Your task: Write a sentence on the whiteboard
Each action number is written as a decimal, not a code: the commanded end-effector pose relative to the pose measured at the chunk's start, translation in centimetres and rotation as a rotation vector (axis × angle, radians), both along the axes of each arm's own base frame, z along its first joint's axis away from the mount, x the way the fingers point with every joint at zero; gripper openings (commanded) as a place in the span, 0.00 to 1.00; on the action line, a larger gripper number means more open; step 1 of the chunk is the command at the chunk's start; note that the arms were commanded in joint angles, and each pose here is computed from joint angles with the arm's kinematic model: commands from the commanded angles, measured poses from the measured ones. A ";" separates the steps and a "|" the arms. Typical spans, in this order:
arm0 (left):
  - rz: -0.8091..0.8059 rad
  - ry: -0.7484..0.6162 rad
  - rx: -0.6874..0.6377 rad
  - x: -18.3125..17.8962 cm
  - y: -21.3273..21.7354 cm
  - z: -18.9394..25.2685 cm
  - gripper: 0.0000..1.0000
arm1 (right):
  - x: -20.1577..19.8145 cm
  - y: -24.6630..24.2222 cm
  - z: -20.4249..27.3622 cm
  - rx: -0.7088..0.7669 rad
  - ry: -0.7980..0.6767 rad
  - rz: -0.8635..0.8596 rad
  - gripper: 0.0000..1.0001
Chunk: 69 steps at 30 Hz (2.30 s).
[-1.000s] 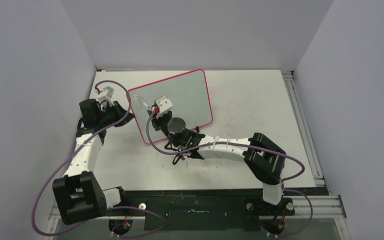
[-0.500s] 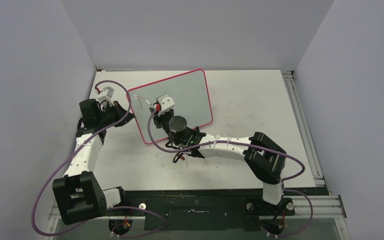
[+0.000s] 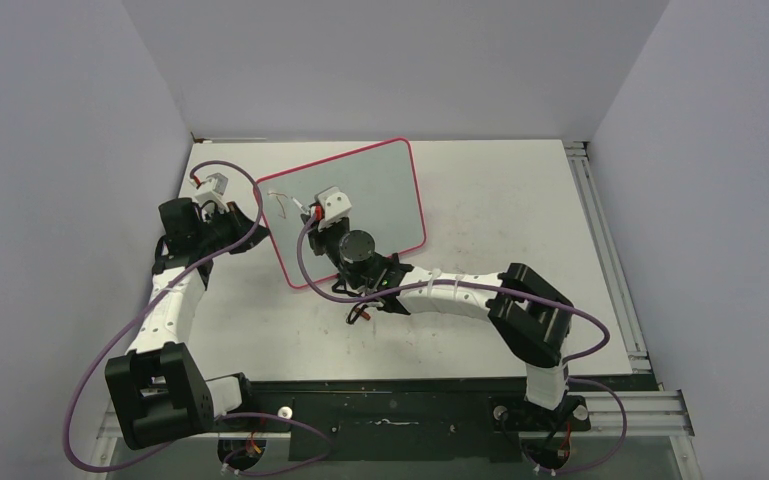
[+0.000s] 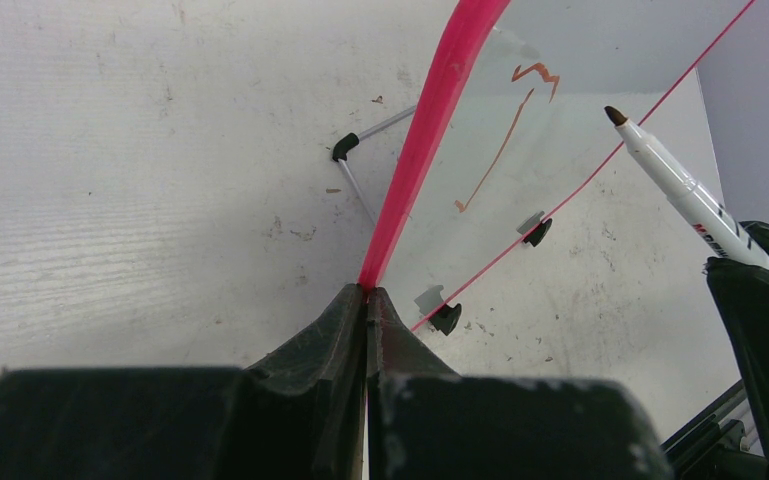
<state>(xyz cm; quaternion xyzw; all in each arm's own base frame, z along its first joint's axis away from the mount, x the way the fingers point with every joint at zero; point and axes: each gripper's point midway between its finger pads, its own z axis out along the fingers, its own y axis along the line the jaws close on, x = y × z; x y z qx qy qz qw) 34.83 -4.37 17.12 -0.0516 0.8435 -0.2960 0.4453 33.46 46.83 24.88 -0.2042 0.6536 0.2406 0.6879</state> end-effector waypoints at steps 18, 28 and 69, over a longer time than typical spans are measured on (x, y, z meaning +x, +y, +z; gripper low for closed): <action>-0.036 -0.052 0.001 0.4 -0.7 1.7 0.00 | 1.0 1.1 0.0 0.035 0.008 0.015 0.05; -0.036 -0.054 0.002 0.4 -0.7 1.8 0.00 | 0.6 1.4 -0.8 0.010 0.020 0.044 0.05; -0.039 -0.054 0.002 0.3 -0.8 1.7 0.00 | 1.5 -0.6 0.4 0.032 -0.006 -0.046 0.05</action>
